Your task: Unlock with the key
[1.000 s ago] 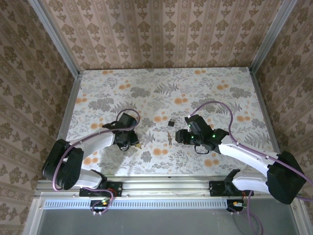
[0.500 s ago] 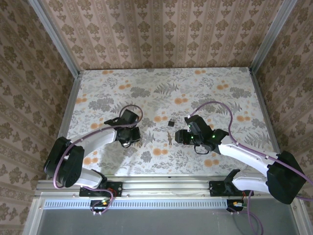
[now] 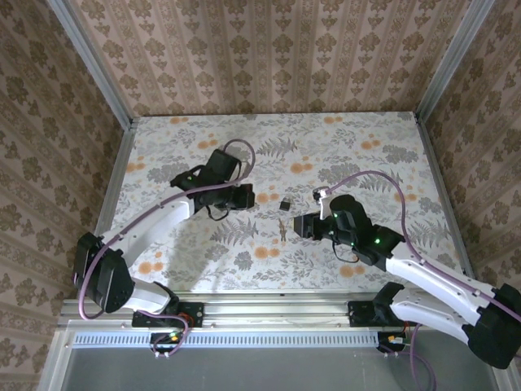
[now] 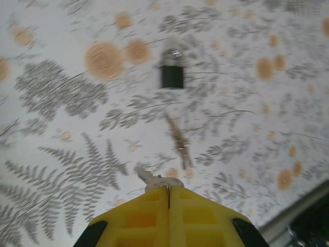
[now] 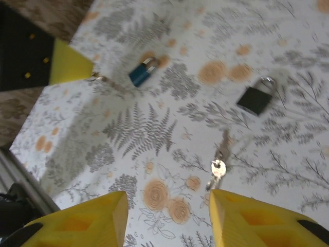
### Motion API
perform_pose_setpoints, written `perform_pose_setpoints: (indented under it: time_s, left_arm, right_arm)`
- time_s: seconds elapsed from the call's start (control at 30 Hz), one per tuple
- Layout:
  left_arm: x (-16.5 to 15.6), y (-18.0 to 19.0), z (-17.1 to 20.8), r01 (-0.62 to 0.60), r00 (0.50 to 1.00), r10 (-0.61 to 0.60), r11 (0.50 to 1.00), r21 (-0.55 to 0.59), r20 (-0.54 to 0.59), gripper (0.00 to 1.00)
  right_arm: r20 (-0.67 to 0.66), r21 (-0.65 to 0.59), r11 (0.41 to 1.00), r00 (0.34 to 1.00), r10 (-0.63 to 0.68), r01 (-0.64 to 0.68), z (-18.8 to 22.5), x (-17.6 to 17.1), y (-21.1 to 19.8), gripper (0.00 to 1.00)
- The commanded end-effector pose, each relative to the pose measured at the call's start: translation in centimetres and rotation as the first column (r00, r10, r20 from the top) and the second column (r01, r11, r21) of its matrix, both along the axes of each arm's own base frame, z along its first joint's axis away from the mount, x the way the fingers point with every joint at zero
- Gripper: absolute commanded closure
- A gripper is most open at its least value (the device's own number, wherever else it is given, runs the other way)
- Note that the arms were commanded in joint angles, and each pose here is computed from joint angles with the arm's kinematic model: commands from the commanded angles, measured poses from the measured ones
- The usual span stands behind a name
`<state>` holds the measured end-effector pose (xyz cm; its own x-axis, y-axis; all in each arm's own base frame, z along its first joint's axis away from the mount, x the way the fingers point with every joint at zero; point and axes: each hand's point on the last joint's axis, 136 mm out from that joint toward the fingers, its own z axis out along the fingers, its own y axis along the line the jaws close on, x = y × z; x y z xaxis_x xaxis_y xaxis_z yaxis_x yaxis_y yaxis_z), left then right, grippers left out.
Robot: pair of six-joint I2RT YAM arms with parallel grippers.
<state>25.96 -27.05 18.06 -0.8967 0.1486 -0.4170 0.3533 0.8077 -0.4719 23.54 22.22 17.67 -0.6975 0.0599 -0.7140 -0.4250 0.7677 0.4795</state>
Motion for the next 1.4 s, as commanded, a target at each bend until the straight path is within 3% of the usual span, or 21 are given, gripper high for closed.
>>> perform_pose_setpoints:
  time_s: [0.0, 0.17, 0.4, 0.83, 0.93, 1.03, 1.2, 1.37]
  left_arm:
    - [-2.1, -1.9, 2.0, 0.184, 0.983, -0.184, 0.982, -0.04, -0.003, 1.0]
    - [-4.3, -4.5, 5.3, 0.343, 0.939, -0.341, 0.931, -0.122, 0.035, 1.0]
    - [-6.8, -6.2, 7.0, 0.46, 0.888, -0.457, 0.878, -0.13, 0.055, 1.0]
    - [-8.2, -7.7, 8.0, 0.521, 0.853, -0.518, 0.837, -0.166, 0.069, 1.0]
    - [-8.7, -7.9, 7.9, 0.537, 0.843, -0.535, 0.826, -0.174, 0.06, 1.0]
    - [-8.8, -8.0, 7.9, 0.542, 0.839, -0.541, 0.822, -0.173, 0.06, 1.0]
    - [-8.9, -8.1, 7.8, 0.545, 0.837, -0.544, 0.82, -0.173, 0.059, 1.0]
    - [-8.6, -8.1, 7.7, 0.539, 0.842, -0.536, 0.827, -0.163, 0.065, 1.0]
  right_arm:
    - [0.122, 0.027, 0.987, 0.98, 0.156, -0.16, 2.6, -1.1, 1.5, 0.52]
    - [0.152, 0.061, 0.954, 0.947, 0.283, -0.295, 4.1, -2.2, 3.3, 0.45]
    - [0.23, 0.043, 0.942, 0.92, 0.316, -0.334, 5.7, -1.8, 4.0, 0.42]
    - [0.238, 0.03, 0.898, 0.875, 0.421, -0.44, 7.0, -2.3, 5.6, 0.53]
    - [0.245, 0.02, 0.897, 0.872, 0.424, -0.442, 7.2, -2.2, 5.6, 0.6]
    - [0.247, 0.002, 0.905, 0.877, 0.412, -0.426, 7.2, -2.0, 5.3, 0.54]
    - [0.251, 0.0, 0.902, 0.873, 0.417, -0.431, 7.5, -2.0, 5.3, 0.66]
    - [0.232, -0.006, 0.9, 0.874, 0.426, -0.437, 7.1, -2.2, 5.3, 0.7]
